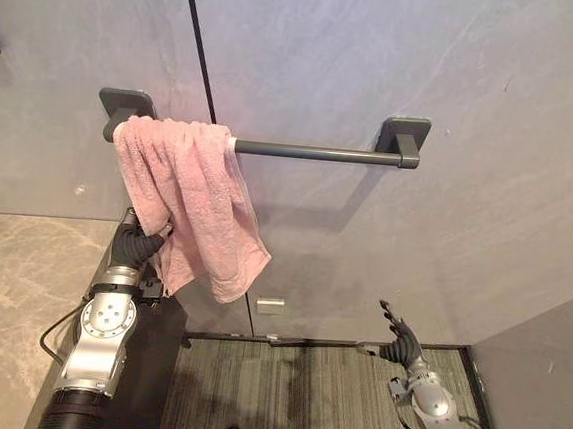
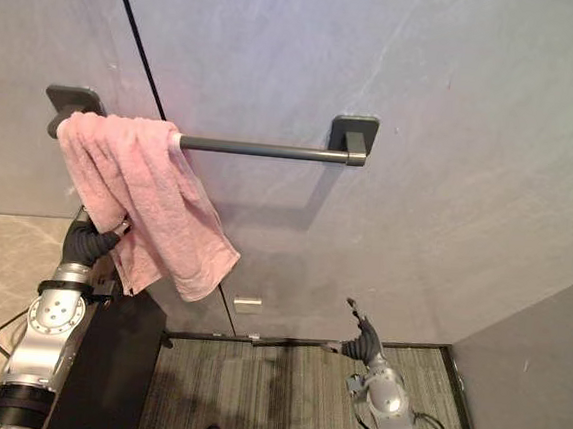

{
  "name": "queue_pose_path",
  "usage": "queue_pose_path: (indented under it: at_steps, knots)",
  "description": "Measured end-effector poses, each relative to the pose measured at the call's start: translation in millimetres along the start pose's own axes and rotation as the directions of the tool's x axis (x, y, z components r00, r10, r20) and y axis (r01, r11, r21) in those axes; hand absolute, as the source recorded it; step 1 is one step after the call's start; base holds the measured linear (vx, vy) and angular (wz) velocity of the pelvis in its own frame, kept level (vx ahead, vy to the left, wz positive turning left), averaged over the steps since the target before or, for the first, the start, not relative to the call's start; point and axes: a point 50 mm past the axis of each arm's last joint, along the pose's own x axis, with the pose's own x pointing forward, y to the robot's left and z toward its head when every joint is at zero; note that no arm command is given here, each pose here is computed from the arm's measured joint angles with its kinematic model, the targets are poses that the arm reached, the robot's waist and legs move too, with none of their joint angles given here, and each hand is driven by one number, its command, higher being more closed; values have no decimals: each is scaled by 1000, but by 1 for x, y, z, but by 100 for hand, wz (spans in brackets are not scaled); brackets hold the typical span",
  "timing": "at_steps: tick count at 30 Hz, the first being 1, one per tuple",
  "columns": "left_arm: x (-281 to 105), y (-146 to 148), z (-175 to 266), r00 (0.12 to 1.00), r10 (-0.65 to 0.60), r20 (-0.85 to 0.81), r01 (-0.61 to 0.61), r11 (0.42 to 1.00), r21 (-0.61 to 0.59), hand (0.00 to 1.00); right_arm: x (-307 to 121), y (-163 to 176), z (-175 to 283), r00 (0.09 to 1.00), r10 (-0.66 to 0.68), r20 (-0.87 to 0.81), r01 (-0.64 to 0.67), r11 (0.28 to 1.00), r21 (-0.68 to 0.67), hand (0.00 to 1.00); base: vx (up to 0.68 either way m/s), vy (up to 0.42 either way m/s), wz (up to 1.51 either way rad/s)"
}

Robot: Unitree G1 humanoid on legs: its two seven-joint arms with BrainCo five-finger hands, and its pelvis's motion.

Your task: Organize washtable

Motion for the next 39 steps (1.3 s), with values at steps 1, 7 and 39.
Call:
queue_pose_path:
  at_steps: [1,7,39]
  knots:
    - [0,-4,0,1000,-15,1,15,1000,-3,100,1,1,9,999,18,43,-18,1000,-4,0,0,0,0]
    - [-3,-14,3,998,-57,21,57,998,-15,100,16,7,60,958,114,265,-119,993,1,0,-30,-13,-2]
    - [8,-32,11,996,-70,55,78,984,-162,100,75,29,181,797,248,551,-319,947,35,0,-20,-10,4]
